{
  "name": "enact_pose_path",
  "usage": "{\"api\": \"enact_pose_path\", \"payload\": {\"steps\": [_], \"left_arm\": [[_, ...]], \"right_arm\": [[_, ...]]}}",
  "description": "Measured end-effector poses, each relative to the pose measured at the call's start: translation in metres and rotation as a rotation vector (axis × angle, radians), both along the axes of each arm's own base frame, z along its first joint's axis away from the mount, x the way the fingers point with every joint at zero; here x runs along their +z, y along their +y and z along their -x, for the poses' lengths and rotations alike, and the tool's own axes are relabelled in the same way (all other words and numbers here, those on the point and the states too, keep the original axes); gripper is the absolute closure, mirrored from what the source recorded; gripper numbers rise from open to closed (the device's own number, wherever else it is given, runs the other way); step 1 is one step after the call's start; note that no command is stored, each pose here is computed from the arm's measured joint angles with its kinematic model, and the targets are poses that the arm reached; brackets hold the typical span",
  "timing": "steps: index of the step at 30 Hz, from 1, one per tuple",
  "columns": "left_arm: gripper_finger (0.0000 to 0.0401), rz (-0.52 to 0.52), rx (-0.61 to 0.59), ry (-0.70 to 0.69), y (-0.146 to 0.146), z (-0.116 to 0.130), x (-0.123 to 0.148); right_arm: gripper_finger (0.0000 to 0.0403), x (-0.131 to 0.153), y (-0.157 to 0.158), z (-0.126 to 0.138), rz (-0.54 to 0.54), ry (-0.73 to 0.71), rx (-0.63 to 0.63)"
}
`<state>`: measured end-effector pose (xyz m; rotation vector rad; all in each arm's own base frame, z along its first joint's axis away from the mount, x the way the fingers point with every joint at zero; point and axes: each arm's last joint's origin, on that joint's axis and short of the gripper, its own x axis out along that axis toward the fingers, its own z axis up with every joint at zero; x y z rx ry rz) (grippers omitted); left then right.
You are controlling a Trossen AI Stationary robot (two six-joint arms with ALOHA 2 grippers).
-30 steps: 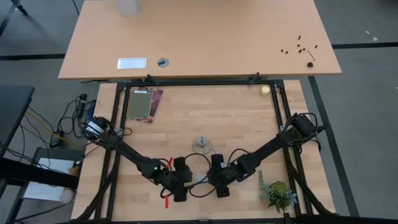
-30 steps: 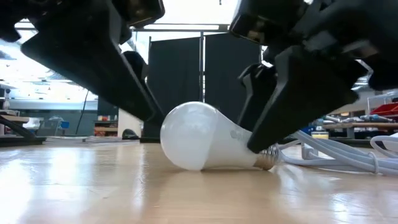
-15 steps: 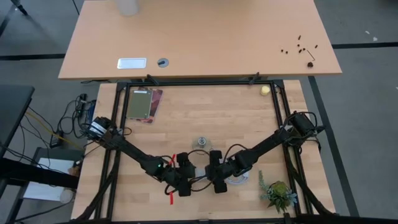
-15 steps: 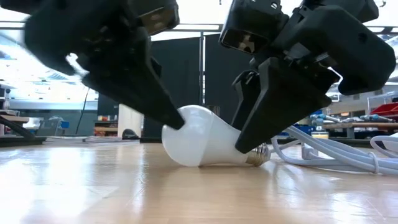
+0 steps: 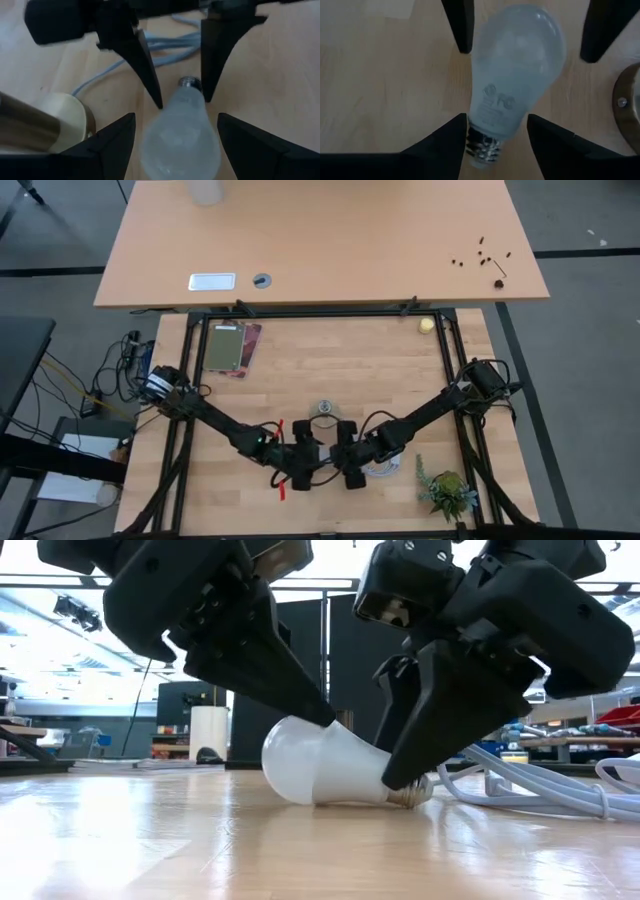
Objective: Screw lightbulb
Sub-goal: Insert the white lightbulb into the desk lamp
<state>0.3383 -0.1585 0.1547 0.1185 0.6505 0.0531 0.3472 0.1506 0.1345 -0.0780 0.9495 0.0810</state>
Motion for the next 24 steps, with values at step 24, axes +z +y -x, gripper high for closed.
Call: {"api": "enact_pose_path", "payload": {"steps": [24], "left_arm": [[0.0117,-0.15,0.058,0.061,-0.024,-0.017,0.075]], "right_arm": [[0.0297,0.052,-0.006,-0.007,0.123,0.118,-0.027]]}}
